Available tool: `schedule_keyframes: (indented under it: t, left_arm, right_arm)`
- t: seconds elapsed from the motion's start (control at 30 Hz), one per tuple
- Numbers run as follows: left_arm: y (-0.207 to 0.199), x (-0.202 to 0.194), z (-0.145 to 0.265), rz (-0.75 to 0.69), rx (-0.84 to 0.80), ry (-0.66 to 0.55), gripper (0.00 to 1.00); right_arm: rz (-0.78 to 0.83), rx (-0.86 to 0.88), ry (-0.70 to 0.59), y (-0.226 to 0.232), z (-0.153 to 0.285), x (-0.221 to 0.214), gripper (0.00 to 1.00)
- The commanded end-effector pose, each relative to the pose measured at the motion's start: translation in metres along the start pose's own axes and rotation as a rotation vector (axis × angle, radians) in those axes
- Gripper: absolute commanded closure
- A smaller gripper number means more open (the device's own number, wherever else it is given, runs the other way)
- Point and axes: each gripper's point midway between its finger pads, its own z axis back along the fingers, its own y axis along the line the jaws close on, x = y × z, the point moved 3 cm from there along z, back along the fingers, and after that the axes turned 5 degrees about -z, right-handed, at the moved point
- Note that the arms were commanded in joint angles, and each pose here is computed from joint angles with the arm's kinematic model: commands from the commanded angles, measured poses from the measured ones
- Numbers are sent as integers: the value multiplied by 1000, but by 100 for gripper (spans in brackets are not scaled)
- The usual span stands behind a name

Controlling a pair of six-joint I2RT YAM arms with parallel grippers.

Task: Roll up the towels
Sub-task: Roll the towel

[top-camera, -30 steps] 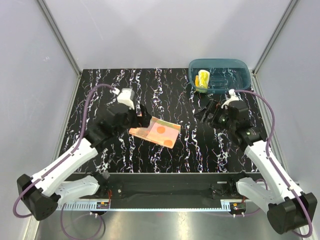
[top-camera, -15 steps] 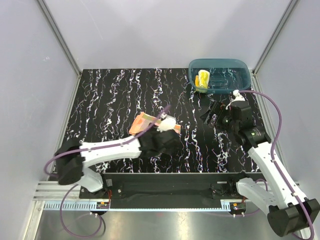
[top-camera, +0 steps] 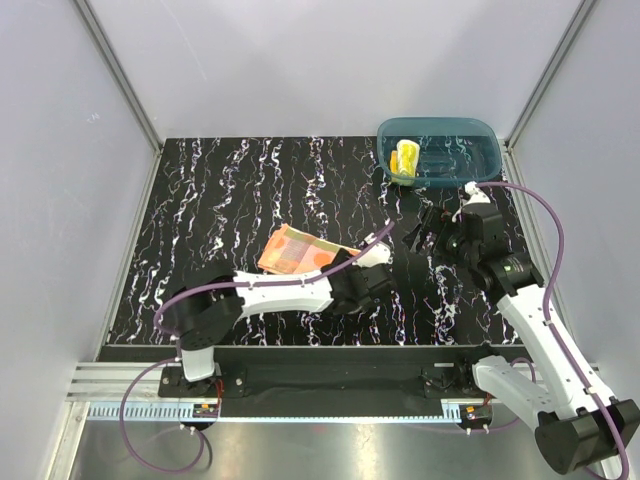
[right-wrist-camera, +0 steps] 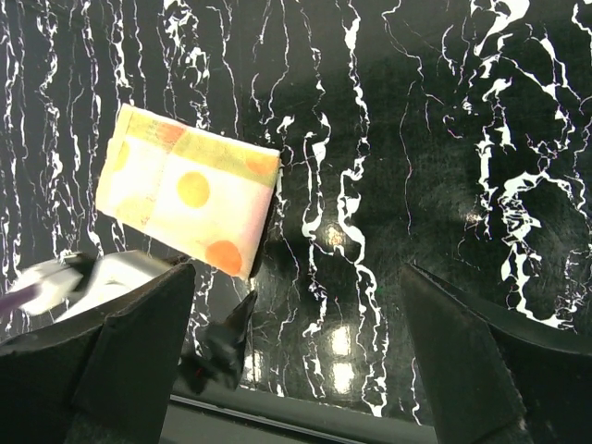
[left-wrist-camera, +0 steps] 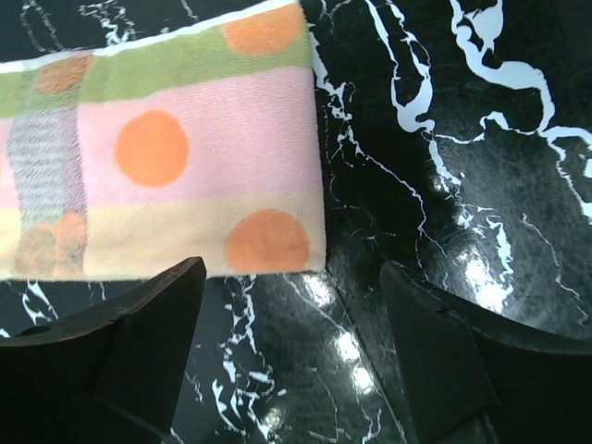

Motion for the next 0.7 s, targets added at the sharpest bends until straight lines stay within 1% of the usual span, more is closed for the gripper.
schedule_keyframes:
  t: [0.0,0.03,0.1,0.33,0.37,0.47,0.5,0.53,0.6,0.63,0.67]
  left_arm:
    - [-10,14,-9,-17,-14,-40,21]
    - [-12,13,-11,-19,-20,-37,24]
    - [-14,7,-17,-24,-27,-20,25]
    - [-17,-13,-35,-32,-42,19,36]
    - [-17,-14,-36,-27,-40,21,41]
    - [-13,-21,-36,-20,-33,26,47]
    - [-12,-22,-37,-14,-32,24,52]
    - [-9,-33,-39,-21,-25,39,55]
    - [-7,-37,-40,7,-34,36,60]
    - [-4,-48,-41,4,-29,51,60]
    - [-3,-49,-41,16,-30,49,61]
  right_arm:
    - [22,7,-40,6,6,14,2]
    - [24,2,-36,5,5,13,2]
    - [22,6,-39,6,5,14,2]
    - [27,4,-27,7,1,14,2]
    - [26,3,-22,7,-1,14,2]
    - [19,2,-13,9,-3,14,1]
    - [15,8,-5,10,-5,14,1]
    - [12,13,3,11,-5,13,1]
    - [-3,34,40,15,-11,9,1]
    - [-7,45,49,18,-13,9,1]
    - [-18,50,67,20,-18,7,1]
